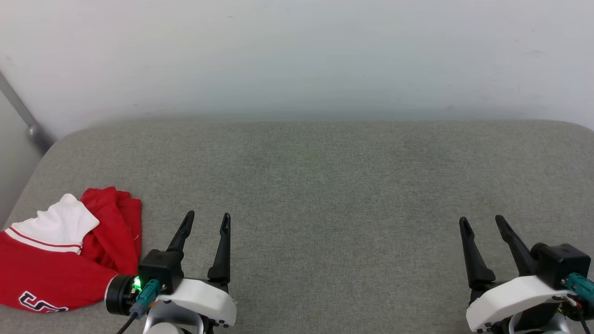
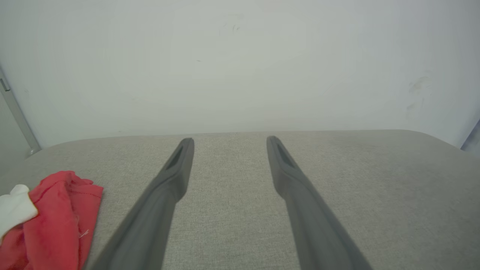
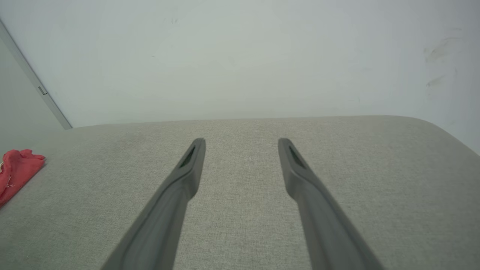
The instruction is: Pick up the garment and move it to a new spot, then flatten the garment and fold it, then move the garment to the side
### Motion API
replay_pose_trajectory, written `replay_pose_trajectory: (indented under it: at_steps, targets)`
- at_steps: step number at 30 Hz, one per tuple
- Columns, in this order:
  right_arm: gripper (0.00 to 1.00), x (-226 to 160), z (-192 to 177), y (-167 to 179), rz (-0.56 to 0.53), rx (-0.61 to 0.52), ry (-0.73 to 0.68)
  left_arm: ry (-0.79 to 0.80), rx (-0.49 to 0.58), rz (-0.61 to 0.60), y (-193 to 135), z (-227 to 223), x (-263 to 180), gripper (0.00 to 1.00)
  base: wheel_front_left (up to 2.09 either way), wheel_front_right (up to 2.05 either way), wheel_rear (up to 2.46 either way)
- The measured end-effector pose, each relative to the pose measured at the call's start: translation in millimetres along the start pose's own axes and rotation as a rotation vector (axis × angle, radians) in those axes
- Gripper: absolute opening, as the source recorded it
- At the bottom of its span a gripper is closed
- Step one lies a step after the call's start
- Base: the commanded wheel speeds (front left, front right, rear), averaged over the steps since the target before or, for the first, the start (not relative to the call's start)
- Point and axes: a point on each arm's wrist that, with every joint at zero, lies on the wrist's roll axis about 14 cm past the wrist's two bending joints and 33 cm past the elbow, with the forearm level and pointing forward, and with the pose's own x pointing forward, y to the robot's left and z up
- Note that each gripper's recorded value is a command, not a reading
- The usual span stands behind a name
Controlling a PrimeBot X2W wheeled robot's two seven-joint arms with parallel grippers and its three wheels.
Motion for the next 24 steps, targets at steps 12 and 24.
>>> replay_pose_trajectory:
  at_steps: [12, 24]
  targets:
    - [1.00, 0.6, 1.5, 2.8, 0.008, -0.060, -0.010, -0.004, 0.022, 0.000, 0.3, -3.6, -1.8, 1.00, 0.00, 0.00, 0.00]
    - [1.00, 0.2, 3.6, 3.1, 0.009, -0.118, -0.019, -0.010, 0.041, -0.006, -0.5, -5.2, -2.5, 1.00, 0.00, 0.00, 0.00]
